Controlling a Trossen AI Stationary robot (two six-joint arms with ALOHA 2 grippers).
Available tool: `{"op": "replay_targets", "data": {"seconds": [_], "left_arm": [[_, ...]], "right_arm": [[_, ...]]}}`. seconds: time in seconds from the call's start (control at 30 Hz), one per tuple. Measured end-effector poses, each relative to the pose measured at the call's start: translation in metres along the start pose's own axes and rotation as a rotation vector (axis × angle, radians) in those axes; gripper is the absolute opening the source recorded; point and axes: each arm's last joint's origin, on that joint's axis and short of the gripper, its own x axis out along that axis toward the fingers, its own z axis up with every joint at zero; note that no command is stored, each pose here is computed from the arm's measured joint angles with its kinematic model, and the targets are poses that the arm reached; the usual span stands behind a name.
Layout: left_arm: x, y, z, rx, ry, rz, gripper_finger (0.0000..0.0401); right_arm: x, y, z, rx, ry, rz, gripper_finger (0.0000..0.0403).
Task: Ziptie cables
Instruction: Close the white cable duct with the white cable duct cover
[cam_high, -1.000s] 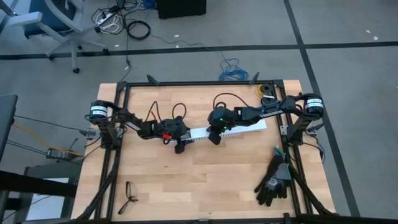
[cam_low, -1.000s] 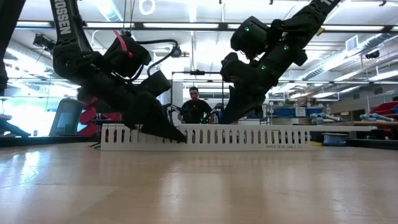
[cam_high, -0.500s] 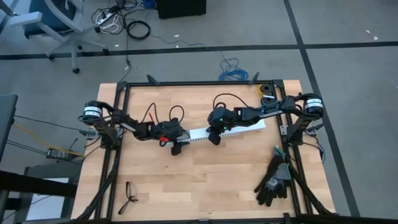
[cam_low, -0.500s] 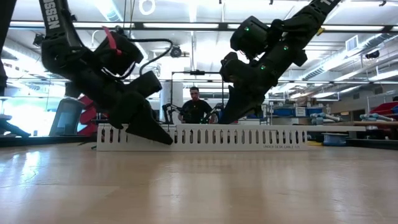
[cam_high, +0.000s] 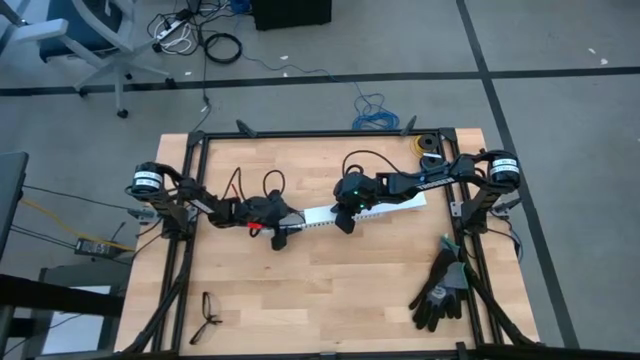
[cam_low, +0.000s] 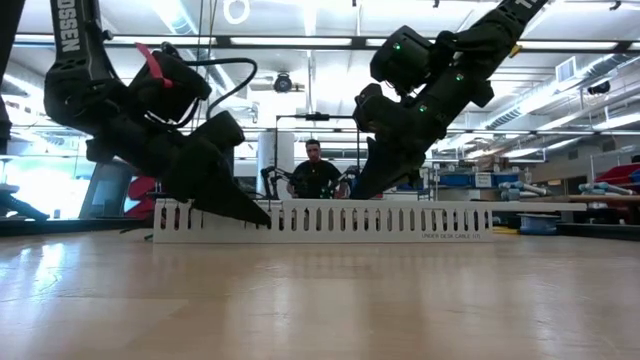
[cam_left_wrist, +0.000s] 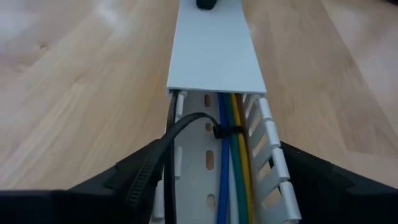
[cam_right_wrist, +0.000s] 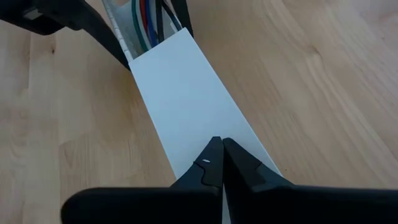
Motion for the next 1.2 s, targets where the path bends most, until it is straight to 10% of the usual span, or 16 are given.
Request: {"op": "replay_targets", "data": {"seconds": [0.7, 0.93, 1.2], "left_arm": [[0.000, 0.001, 0.000, 0.054, -0.006, 0.029, 0.0232], [0.000, 0.001, -0.001, 0.055, 0.008, 0.031, 0.0233], [0.000, 0.001, -0.001, 0.055, 0.004, 0.032, 0.0233]], "right_arm": [[-0.033, 0.013, 0.013, -0.070, -0.126, 0.007, 0.0000], [-0.063, 0.012, -0.005, 0.030, 0.064, -0.108, 0.0000], [0.004, 0.010, 0.006, 0.054, 0.007, 0.104, 0.0000]]}}
